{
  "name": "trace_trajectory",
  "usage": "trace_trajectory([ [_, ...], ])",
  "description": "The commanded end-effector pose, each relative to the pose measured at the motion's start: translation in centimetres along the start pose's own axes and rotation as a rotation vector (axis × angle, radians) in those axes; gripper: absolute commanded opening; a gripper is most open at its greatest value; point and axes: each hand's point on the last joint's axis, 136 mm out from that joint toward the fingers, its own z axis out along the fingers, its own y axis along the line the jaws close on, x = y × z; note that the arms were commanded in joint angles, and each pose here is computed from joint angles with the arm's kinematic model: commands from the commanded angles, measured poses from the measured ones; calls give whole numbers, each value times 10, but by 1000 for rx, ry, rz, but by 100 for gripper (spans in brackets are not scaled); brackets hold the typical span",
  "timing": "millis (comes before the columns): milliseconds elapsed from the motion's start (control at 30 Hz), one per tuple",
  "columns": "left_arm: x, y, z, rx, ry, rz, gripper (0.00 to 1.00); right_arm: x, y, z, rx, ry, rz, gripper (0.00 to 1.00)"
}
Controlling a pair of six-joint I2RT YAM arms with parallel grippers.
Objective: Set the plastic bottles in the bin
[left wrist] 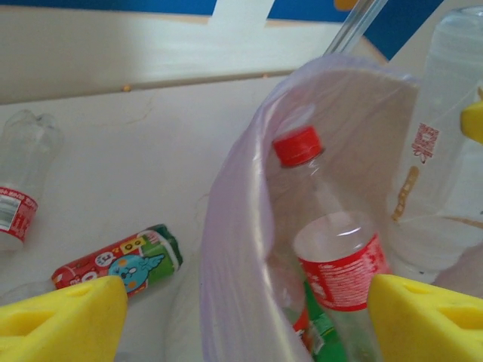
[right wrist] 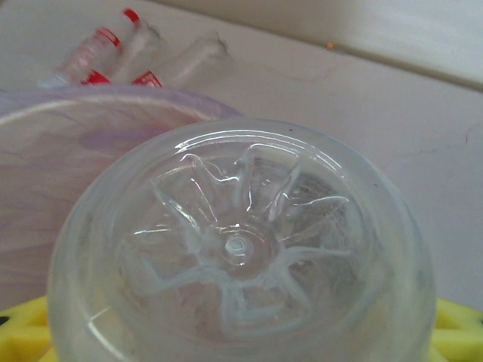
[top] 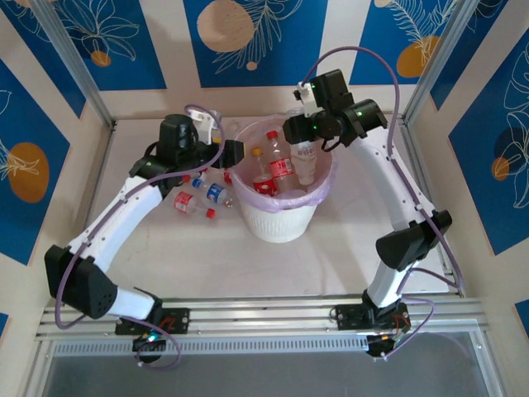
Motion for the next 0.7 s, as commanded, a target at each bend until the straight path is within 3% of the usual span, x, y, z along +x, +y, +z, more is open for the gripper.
trace_trajectory([
  [0,-4,-2,3,-20,4,34,80,14,-1,14,24,65,-5,65],
  [233,-3,-7,10,13,18,30,68,33,3,46,22,159,-4,65],
  [500,1,-10,14,27,21,31,67,56,7,76,15,252,-16,66],
  [667,1,-13,15,38,19,28,67,60,21,76,-28,263,-50,80],
])
